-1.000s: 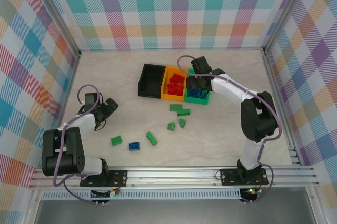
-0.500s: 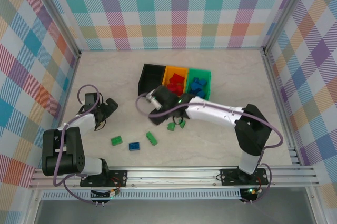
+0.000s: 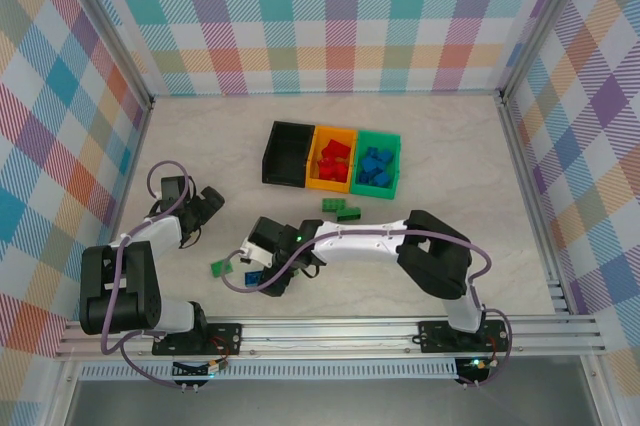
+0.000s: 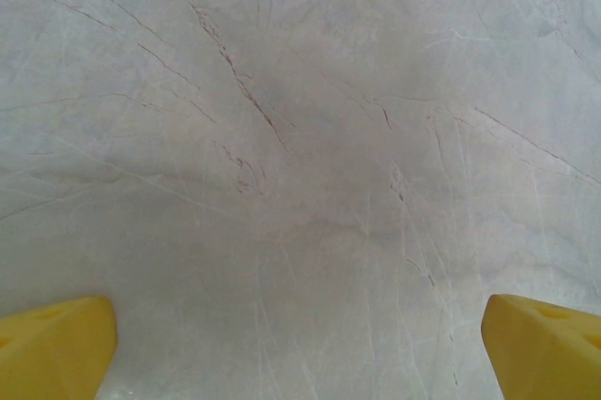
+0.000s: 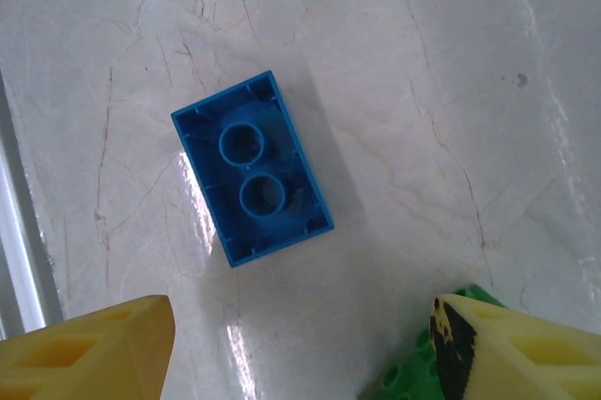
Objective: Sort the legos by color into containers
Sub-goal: Pick up the lego from the bottom-center of the table.
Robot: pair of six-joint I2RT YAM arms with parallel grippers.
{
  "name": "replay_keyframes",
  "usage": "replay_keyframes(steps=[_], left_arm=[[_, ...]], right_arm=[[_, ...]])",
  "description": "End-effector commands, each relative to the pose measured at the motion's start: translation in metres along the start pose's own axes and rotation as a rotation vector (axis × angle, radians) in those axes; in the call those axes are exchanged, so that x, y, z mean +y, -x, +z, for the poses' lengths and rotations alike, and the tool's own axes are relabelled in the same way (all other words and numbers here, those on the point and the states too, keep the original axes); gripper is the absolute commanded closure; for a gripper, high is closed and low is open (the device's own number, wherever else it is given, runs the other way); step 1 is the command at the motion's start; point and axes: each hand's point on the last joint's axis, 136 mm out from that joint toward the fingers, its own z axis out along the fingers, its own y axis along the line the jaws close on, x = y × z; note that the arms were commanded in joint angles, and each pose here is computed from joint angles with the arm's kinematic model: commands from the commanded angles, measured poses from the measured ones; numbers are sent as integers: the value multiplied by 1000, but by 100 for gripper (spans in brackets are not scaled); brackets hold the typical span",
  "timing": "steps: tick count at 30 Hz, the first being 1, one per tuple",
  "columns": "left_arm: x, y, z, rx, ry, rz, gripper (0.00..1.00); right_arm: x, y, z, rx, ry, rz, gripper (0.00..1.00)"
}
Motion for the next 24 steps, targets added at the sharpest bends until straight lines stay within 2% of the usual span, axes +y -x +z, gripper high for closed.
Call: replay_keyframes(steps=[1, 8, 13, 18, 24], left_arm=[[-22, -23, 8, 118, -128, -8, 0], [-22, -22, 7, 115, -124, -6, 0], [-21, -22, 7, 114, -117, -5, 0], [-21, -23, 8, 117, -120, -5, 0], [-21, -23, 9, 119, -117, -5, 0]], right_arm=[[2, 36, -2, -108, 5, -62, 26], [16, 40, 20, -82, 82, -71, 25], [28, 27, 33, -35, 140, -66, 25], [26, 14, 45, 12, 132, -49, 29], [19, 19, 39, -24, 92, -40, 62]])
